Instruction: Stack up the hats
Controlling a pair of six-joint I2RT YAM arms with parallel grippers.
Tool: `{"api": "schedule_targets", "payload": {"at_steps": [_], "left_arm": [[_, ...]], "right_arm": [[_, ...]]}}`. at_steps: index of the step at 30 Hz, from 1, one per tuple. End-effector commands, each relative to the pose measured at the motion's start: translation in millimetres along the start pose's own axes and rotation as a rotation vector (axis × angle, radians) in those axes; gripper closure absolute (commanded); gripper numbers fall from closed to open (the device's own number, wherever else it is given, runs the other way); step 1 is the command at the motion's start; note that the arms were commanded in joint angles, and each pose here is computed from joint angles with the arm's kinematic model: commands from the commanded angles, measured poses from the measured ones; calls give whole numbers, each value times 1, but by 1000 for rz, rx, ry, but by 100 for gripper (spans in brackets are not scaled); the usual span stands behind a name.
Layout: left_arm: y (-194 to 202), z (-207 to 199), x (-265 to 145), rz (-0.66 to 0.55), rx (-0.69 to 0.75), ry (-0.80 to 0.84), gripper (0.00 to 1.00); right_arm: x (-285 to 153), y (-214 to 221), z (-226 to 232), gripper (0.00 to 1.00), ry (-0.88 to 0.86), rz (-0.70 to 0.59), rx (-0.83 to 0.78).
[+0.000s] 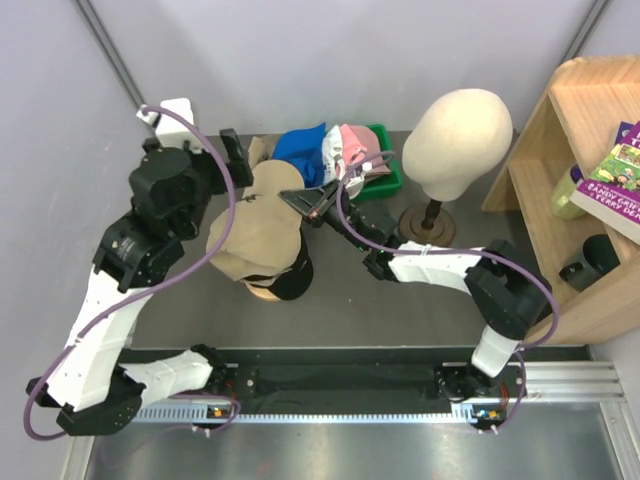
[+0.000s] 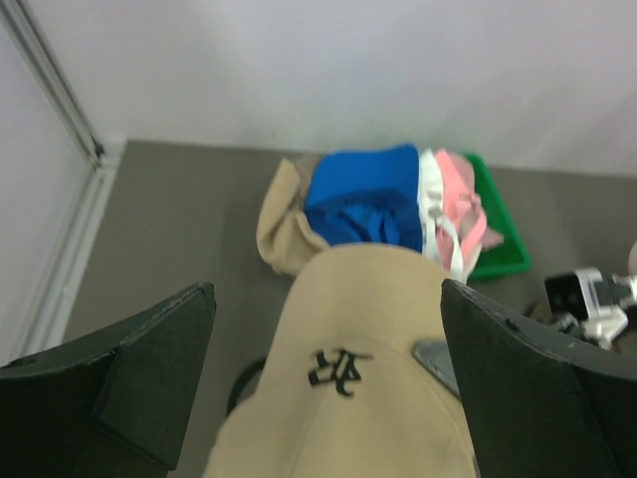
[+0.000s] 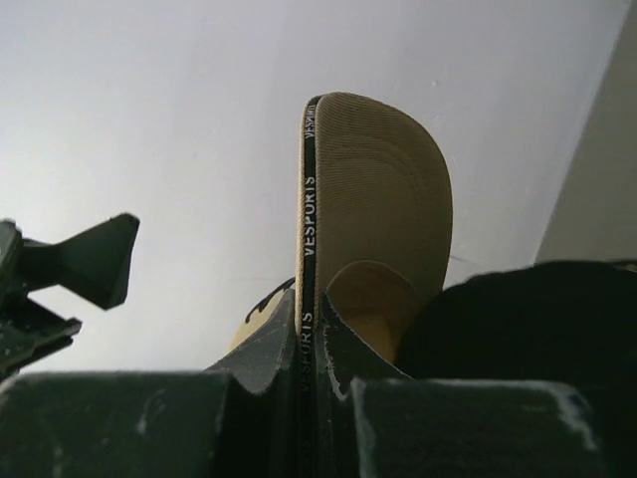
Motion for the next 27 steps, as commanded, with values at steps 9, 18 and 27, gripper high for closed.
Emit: {"api": "schedule_targets", "payload": {"at_steps": [9, 18, 27], "left_arm": [[89, 0, -32, 161, -167, 58, 1], [121, 6, -42, 207, -180, 47, 1], [155, -8, -27, 256, -163, 74, 1]], "right_arm": [[-9, -12, -40, 100, 0, -12, 20], [-10, -29, -66, 100, 83, -99, 11], [-16, -34, -89, 100, 223, -157, -27]]}}
Point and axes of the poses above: each gripper's point midway between its finger pads, its own x axis out along the fingers, its own z axis along the line the jaws close on, y = z × x, the point moved 3 cm from there along -x, back along the fingers, and after that the axes turned 10 degrees about x, right-handed, at the moved point
